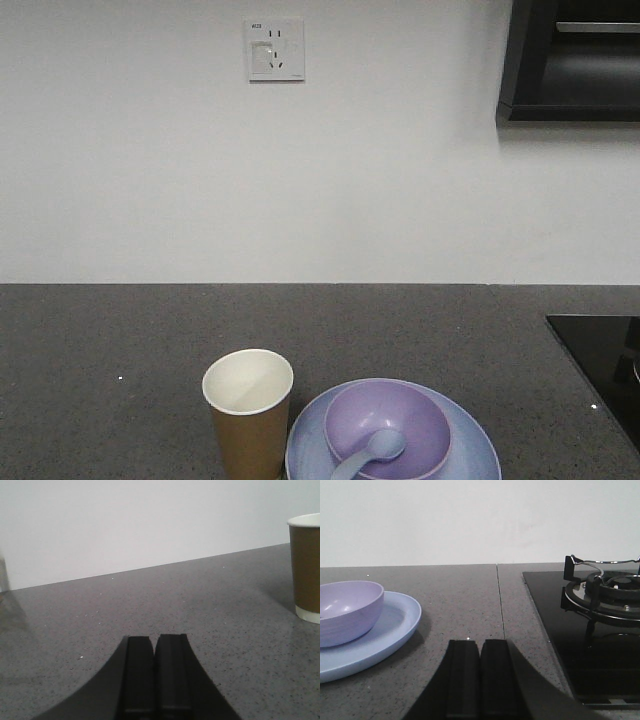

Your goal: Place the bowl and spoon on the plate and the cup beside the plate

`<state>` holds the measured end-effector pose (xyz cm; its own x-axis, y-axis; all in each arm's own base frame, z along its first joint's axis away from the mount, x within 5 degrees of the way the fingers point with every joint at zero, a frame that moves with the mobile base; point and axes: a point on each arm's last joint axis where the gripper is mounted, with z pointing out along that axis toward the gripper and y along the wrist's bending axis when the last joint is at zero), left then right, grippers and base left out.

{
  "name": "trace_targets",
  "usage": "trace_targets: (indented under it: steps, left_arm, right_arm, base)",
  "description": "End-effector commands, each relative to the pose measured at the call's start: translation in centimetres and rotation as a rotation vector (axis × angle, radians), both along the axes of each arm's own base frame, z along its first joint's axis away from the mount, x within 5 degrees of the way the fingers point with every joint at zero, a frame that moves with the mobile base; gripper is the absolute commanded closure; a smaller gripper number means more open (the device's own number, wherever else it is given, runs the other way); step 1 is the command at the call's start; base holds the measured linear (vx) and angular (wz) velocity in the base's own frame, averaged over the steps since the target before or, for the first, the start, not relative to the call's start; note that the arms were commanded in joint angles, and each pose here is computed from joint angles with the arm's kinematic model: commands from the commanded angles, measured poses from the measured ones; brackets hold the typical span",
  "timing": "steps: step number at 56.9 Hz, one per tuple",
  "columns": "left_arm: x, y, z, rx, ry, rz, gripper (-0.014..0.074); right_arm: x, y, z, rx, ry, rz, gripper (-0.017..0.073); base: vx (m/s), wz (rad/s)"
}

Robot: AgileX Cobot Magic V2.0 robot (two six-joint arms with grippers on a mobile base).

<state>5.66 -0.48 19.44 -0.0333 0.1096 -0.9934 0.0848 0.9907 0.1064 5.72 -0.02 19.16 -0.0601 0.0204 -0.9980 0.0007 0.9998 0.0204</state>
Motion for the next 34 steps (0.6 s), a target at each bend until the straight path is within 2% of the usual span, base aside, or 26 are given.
trace_targets:
  steps: [1, 34]
  left_arm:
    - [-0.27, 0.06, 1.70, -0.022, -0.124, 0.004, 0.0596]
    - [-0.27, 0.06, 1.70, -0.022, -0.124, 0.004, 0.0596]
  right_arm:
    - [-0.05, 0.01, 0.73, -0.019, -0.091, -0.001, 0.0571]
    - [-0.06, 0.01, 0.73, -0.019, -0.091, -0.001, 0.0571]
  base:
    - [0.00, 0.00]
    - [0.00, 0.00]
